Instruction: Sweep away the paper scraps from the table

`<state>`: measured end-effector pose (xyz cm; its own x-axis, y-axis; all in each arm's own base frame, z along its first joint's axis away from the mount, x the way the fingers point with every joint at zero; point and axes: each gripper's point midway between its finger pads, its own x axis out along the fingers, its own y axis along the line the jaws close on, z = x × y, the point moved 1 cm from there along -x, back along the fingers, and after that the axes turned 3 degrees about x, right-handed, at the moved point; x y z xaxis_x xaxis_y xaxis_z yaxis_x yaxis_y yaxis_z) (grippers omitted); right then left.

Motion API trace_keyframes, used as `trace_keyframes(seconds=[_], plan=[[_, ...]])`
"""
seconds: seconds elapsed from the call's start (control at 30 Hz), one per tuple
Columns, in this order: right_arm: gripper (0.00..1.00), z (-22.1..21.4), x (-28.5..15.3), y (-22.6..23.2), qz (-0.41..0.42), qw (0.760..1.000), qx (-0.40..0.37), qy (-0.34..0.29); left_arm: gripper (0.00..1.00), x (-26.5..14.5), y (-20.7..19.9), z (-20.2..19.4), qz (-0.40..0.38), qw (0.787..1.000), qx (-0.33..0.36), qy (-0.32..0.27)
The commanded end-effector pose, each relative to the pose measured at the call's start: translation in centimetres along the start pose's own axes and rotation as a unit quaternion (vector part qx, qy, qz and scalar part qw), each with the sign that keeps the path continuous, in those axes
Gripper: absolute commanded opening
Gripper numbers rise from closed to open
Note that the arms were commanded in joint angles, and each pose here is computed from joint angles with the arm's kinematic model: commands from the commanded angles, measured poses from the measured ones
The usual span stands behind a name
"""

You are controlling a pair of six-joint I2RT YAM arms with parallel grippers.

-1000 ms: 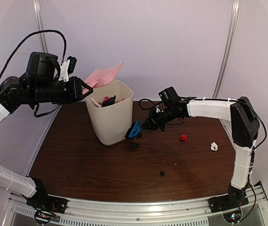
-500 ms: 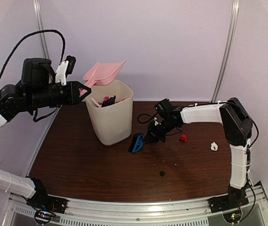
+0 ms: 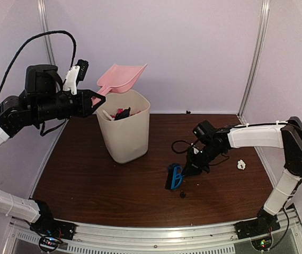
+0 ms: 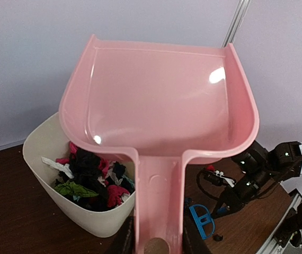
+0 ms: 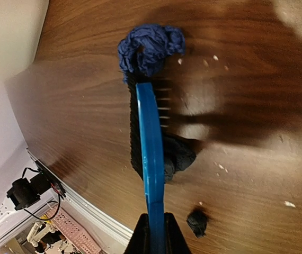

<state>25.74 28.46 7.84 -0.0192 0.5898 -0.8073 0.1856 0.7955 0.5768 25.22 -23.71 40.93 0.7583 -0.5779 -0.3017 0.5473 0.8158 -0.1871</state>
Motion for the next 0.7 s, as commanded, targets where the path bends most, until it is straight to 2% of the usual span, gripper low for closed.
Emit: trace_keyframes(seconds=[0.0,0.17,0.4,0.67], plan=[[0.0,-1.5,-2.7,-3.6,-0.067,0.998,0.0,-0.008,0.0,0.1,-1.0,1.3,-0.025,0.999,0.02,-0.033],[0.0,-1.7,-6.6,-2.4,-0.065,0.997,-0.031,-0.033,0.0,-0.2,-1.5,1.5,-0.038,0.998,0.037,-0.035],[0.0,-0.8,-10.4,3.8,0.029,0.992,-0.093,-0.074,0.0,-0.9,-4.2,1.4,-0.085,0.992,0.088,-0.038],[0.0,1.2,-9.1,7.1,0.072,0.99,-0.107,-0.065,0.0,-1.1,-8.0,-0.7,-0.138,0.982,0.132,-0.019]])
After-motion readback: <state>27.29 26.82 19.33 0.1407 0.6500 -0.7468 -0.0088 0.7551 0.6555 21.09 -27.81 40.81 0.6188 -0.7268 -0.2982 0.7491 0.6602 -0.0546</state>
